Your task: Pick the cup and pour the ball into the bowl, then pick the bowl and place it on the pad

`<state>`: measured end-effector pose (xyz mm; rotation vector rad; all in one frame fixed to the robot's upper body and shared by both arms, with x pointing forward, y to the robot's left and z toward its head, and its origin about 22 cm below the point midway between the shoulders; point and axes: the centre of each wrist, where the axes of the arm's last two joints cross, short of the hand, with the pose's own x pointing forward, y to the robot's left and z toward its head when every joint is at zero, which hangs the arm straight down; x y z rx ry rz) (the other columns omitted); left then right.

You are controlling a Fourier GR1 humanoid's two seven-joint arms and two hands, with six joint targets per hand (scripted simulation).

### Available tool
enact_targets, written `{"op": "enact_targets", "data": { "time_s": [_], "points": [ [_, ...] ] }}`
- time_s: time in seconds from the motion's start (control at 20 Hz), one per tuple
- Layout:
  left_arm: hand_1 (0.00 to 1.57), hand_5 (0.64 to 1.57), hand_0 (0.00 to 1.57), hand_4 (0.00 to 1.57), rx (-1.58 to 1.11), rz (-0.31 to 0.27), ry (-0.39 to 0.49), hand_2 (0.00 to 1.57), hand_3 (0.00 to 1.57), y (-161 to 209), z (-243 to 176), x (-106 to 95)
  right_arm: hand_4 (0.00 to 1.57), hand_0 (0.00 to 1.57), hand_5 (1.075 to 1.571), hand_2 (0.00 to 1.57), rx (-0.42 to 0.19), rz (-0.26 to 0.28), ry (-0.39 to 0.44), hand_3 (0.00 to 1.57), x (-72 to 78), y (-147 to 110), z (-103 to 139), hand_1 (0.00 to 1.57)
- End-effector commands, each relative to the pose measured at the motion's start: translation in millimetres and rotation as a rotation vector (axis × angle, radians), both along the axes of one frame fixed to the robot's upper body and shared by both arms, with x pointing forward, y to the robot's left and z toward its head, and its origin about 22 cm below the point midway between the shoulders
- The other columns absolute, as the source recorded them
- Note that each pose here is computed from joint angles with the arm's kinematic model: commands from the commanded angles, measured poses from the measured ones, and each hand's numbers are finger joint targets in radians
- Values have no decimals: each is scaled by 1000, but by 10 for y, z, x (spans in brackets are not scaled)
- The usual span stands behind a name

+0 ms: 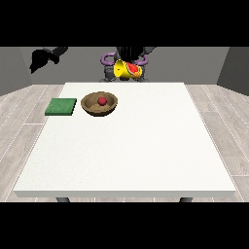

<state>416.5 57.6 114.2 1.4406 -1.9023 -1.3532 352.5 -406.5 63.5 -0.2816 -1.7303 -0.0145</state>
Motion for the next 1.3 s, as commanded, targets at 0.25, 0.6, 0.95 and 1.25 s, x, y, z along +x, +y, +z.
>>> {"op": "enact_targets", "data": {
  "time_s": [0.25, 0.6, 0.95, 1.25],
  "points": [
    [1503, 1397, 1503, 1389, -461, 3, 116, 1571, 1571, 967, -91, 83, 589, 0, 1569, 507, 30, 15, -17, 723, 89, 399, -53, 0],
    [239, 1568, 239, 788, -1253, -287, 389, 0, 0, 496, 368, 12, 641, 0, 1571, 435, 83, 57, -49, 534, 166, 574, -50, 0],
    [0, 1540, 0, 397, -1543, -613, 592, 0, 0, 1456, 832, 147, 674, 0, 1571, 361, 167, 10, -26, 385, 25, 637, -367, 0],
    [0, 1548, 0, 294, -1622, -599, 657, 0, 0, 2589, 1010, 121, 0, 0, 1570, 0, 185, 79, -11, 0, 38, 994, -421, 0]
  ]
}}
